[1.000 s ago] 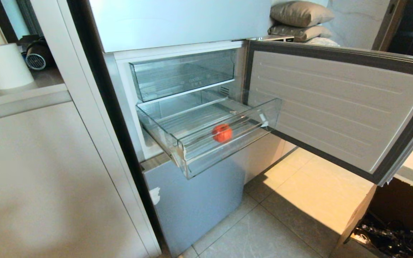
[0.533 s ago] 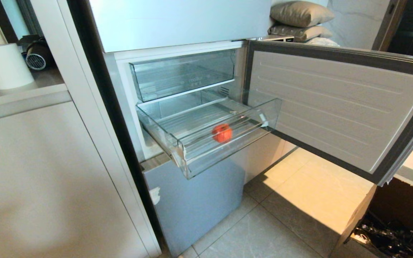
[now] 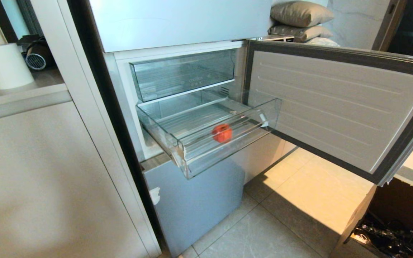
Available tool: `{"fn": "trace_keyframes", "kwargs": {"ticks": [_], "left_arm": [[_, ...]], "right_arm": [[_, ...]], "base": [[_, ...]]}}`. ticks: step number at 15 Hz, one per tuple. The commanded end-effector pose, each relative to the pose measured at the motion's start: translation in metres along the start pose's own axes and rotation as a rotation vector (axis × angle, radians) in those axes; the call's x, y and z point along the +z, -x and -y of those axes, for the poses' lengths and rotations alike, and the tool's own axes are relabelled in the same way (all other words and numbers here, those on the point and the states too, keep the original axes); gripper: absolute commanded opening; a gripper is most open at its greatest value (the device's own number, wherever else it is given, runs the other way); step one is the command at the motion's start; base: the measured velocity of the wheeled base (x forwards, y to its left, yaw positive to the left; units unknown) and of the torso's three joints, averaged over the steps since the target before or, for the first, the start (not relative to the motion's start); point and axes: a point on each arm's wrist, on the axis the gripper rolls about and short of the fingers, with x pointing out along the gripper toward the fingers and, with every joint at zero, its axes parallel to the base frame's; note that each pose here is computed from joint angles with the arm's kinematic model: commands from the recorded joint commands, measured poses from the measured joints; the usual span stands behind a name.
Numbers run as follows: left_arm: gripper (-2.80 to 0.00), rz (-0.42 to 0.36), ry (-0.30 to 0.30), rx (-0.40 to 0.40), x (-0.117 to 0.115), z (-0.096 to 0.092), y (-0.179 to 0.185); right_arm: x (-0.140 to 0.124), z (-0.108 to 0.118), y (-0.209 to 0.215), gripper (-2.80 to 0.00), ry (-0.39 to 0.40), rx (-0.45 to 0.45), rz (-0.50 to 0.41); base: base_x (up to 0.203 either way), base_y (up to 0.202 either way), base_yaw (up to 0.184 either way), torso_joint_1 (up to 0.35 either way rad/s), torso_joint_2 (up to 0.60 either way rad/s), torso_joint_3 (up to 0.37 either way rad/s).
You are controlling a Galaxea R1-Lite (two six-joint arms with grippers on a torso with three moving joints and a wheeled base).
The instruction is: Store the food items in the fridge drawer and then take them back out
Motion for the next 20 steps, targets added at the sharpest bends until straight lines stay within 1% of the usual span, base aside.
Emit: {"fn": "trace_keyframes", "kwargs": {"ticks": [1,4,6,7,9,13,14,15,17,18,20], "left_arm": [[-2.80,0.001,0.000,0.000,0.000,0.000,0.000],[-2.80,0.001,0.000,0.000,0.000,0.000,0.000],[-2.80,0.003,0.000,0.000,0.000,0.000,0.000],[-2.80,0.003,0.000,0.000,0.000,0.000,0.000],[-2.80,0.003,0.000,0.000,0.000,0.000,0.000],[-2.80,0.003,0.000,0.000,0.000,0.000,0.000],[-2.80,0.001,0.000,0.000,0.000,0.000,0.000],[-2.80,0.003,0.000,0.000,0.000,0.000,0.000],[-2.80,0.001,0.000,0.000,0.000,0.000,0.000],[-2.80,0.001,0.000,0.000,0.000,0.000,0.000],[-2.80,0.003,0.000,0.000,0.000,0.000,0.000]], "right_arm": [[-0.015,0.006,-0.080,0.00,-0.011,-0.070,-0.128],[-0.023,0.016,-0.138,0.00,-0.040,-0.134,-0.076],[-0.023,0.024,-0.168,0.00,-0.057,-0.169,-0.008],[-0.017,0.031,-0.177,0.00,-0.066,-0.188,0.040],[-0.006,0.040,-0.188,0.00,-0.070,-0.211,0.095],[0.004,0.044,-0.215,0.00,-0.070,-0.204,0.146],[0.008,0.043,-0.226,0.00,-0.072,-0.188,0.166],[0.010,0.042,-0.238,0.00,-0.073,-0.153,0.181],[0.010,0.039,-0.245,0.00,-0.071,-0.105,0.183],[0.013,0.036,-0.254,0.00,-0.064,-0.044,0.197],[0.017,0.033,-0.272,0.00,-0.053,0.033,0.224]], "base": [[0.000,0.000,0.000,0.000,0.00,0.000],[0.000,0.000,0.000,0.000,0.00,0.000],[0.000,0.000,0.000,0.000,0.00,0.000],[0.000,0.000,0.000,0.000,0.00,0.000],[0.000,0.000,0.000,0.000,0.00,0.000],[0.000,0.000,0.000,0.000,0.00,0.000],[0.000,0.000,0.000,0.000,0.00,0.000],[0.000,0.000,0.000,0.000,0.00,0.000],[0.000,0.000,0.000,0.000,0.00,0.000],[0.000,0.000,0.000,0.000,0.00,0.000],[0.000,0.000,0.000,0.000,0.00,0.000]]}}
